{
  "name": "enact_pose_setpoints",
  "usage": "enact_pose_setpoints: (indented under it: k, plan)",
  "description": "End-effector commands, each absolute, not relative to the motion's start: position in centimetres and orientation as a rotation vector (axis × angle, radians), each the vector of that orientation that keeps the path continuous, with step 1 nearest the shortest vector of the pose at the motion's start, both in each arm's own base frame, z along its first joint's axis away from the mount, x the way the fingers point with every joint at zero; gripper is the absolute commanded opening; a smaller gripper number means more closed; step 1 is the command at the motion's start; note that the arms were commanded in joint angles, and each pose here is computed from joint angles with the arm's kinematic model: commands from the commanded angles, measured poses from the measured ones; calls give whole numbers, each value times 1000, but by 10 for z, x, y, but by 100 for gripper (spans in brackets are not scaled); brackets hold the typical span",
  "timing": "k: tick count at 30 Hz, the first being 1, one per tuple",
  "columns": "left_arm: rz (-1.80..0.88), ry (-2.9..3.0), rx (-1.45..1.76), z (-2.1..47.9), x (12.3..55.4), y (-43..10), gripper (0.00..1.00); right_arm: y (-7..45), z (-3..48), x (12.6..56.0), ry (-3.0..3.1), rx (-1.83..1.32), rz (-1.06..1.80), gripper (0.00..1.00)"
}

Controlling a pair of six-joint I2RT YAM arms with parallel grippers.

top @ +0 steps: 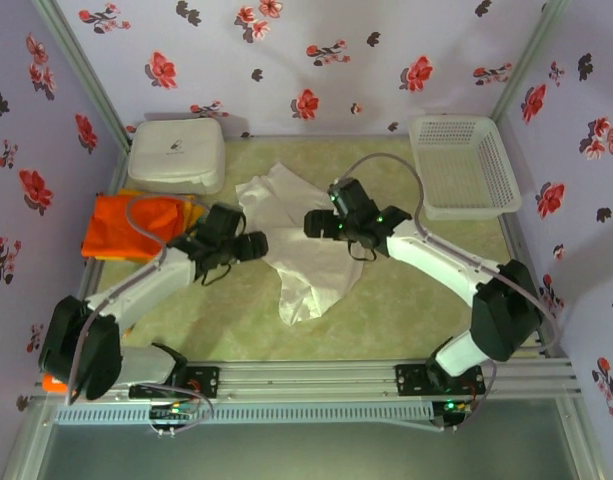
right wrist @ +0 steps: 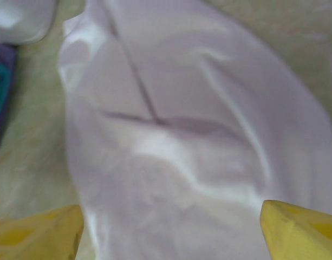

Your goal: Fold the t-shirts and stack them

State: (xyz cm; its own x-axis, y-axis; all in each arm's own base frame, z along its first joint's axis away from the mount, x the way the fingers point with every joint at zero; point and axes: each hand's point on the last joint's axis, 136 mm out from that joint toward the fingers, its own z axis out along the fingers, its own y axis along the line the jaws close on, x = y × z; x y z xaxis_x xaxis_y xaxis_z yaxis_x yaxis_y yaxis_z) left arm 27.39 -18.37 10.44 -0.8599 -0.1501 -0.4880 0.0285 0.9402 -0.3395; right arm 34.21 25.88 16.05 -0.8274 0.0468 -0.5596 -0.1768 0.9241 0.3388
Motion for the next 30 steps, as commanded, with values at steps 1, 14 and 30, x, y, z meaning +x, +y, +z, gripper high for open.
enact_pose_setpoints:
  k: [1, 14, 30]
  plan:
    - [-564, 2553, -144, 100, 247, -204, 81, 238, 129, 368, 2575, -94, 454, 78]
    - [-554, 2591, 78, 69, 192, -274, 81, 243, 49, 450, 2691, 46, 589, 63]
    - [-306, 2590, 71, 69, 201, -241, 13, 203, 32, 437, 2722, 208, 439, 0]
